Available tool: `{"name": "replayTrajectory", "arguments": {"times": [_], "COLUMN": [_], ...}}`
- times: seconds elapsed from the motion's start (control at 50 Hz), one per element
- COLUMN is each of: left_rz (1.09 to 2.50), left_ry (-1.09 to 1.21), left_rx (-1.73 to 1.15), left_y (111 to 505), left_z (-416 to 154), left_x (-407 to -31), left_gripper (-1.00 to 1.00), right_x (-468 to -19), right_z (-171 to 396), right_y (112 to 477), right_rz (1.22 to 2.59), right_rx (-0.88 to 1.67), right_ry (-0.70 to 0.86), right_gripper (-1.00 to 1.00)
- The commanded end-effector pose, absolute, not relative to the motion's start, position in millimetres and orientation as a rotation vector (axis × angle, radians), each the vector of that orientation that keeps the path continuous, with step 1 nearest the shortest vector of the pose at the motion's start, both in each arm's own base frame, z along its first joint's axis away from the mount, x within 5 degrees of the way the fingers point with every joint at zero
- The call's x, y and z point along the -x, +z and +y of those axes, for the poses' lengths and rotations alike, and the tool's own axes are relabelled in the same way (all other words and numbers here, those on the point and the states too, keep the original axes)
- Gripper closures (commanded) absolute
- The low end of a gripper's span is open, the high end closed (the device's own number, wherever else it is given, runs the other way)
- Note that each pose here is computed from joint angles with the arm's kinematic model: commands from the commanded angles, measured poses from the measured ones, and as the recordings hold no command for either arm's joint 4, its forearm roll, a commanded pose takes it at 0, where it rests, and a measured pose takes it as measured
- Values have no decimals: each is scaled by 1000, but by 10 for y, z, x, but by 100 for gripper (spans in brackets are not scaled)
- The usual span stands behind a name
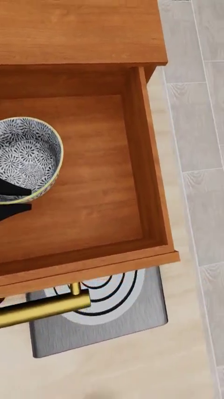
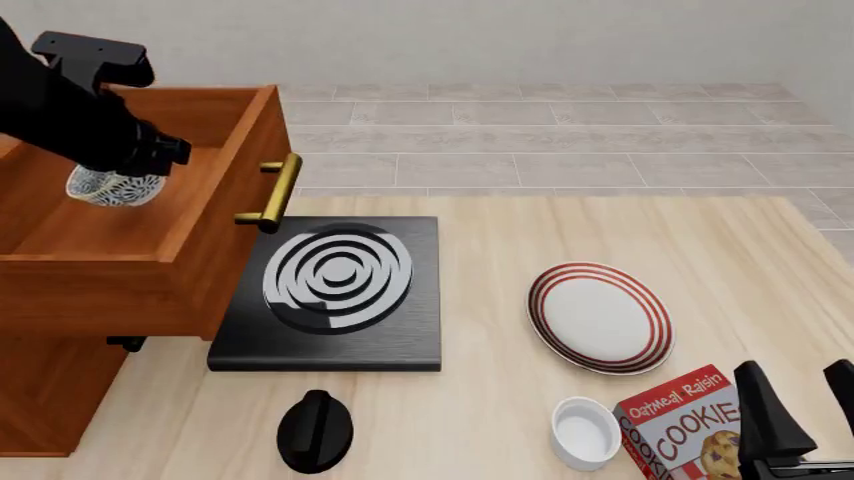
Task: Pick the akita bowl in the top layer of the wooden cabinet and place it on the plate.
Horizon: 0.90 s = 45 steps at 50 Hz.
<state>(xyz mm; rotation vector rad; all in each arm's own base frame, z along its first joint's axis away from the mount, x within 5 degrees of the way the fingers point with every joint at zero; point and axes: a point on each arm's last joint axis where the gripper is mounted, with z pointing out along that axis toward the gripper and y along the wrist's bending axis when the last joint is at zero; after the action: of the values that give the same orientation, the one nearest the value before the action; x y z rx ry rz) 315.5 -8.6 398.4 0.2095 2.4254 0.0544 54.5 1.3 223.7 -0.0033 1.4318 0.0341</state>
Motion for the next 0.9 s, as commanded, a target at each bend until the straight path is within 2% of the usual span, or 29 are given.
{"name": "replayTrajectory", "arguments": {"times": [0.02,0.5,0.9], "left_rz": [2368,2245,2147], "left_ry": [48,71,80], "left_rx": [-243,-348,-511], "left_y": [4219,4713,4921], "left_z": [-165,-283,-554], "left_x": [-3187,-3240,-3393], "left_gripper": [100,100,100], "right_x": [-545,-544,-544], "right_z": [13,13,12], "right_y": [2243,2245,2245], "right_rz": [1431,1430,1431], "right_rx": [3,3,1], "right_ry": [35,35,35], "right_gripper": [-100,-100,-100]}}
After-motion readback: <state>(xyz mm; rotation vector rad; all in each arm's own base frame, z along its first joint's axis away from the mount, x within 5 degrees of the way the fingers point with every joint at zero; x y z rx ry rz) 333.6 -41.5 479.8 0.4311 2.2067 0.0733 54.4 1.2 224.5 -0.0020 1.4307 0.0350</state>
